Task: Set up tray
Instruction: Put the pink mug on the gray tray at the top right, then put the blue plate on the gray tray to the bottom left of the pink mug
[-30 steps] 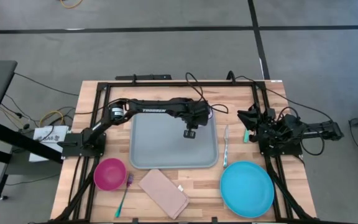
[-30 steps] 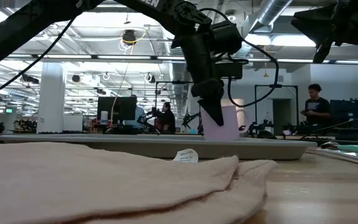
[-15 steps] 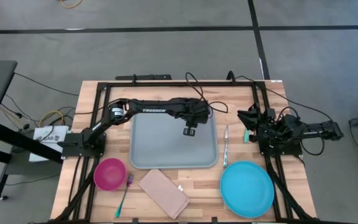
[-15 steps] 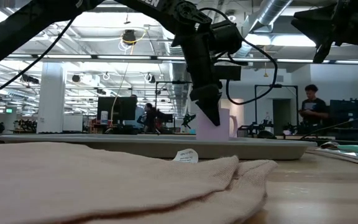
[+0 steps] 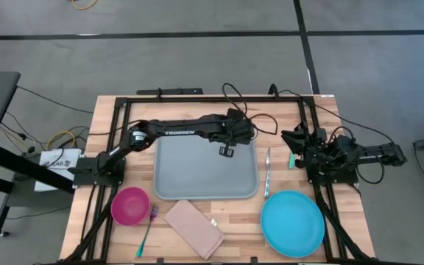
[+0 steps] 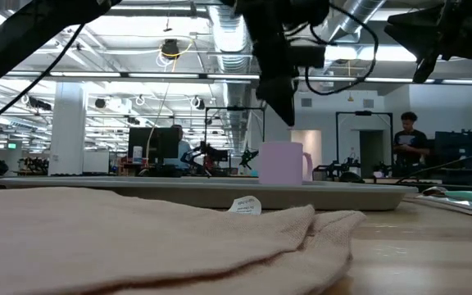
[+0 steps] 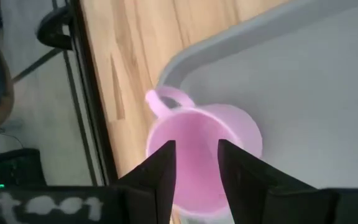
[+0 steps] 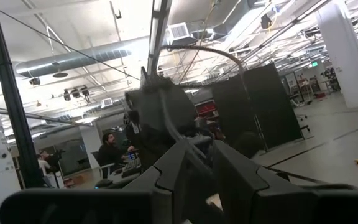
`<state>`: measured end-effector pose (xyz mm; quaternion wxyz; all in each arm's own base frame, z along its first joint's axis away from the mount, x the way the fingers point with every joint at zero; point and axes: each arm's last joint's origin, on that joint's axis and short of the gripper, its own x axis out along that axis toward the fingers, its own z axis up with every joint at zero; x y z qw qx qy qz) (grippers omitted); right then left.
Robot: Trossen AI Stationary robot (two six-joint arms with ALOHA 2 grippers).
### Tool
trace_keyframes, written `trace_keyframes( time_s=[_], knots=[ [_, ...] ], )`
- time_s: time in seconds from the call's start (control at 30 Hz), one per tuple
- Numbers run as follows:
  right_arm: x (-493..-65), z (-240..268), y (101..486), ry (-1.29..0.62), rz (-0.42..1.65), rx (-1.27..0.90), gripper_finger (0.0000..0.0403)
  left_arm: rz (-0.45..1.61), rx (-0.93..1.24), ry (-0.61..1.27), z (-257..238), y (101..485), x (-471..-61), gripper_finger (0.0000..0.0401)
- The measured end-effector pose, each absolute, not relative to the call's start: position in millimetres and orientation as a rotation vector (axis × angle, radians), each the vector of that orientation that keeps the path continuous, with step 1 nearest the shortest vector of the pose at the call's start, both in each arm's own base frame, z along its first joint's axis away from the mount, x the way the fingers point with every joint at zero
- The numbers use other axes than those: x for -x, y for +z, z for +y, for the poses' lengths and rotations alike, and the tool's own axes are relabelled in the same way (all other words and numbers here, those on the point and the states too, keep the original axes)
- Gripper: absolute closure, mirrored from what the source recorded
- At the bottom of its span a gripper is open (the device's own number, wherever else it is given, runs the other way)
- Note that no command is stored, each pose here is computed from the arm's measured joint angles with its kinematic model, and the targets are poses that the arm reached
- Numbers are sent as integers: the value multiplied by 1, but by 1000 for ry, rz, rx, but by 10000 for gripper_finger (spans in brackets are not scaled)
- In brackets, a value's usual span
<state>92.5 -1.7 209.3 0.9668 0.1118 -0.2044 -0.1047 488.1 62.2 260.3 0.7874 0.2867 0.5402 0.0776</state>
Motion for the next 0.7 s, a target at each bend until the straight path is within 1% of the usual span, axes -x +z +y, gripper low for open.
trace_keyframes(
  time_s=[0.13, 0.37, 0.53, 0.7],
  knots=[
    [-92, -2, 209, -212, -413, -226, 331, 1216, -561, 169, 56, 282, -477, 291],
    [-92, -2, 209, -211, -415, -228, 331, 1378, -426, 168, 51, 297, -445, 295],
    [-92, -2, 209, -211, -415, -229, 331, 1488, -368, 202, 50, 308, -424, 318],
    [-93, -2, 209, -211, -411, -228, 331, 1433, -335, 256, 50, 330, -412, 348]
  ],
)
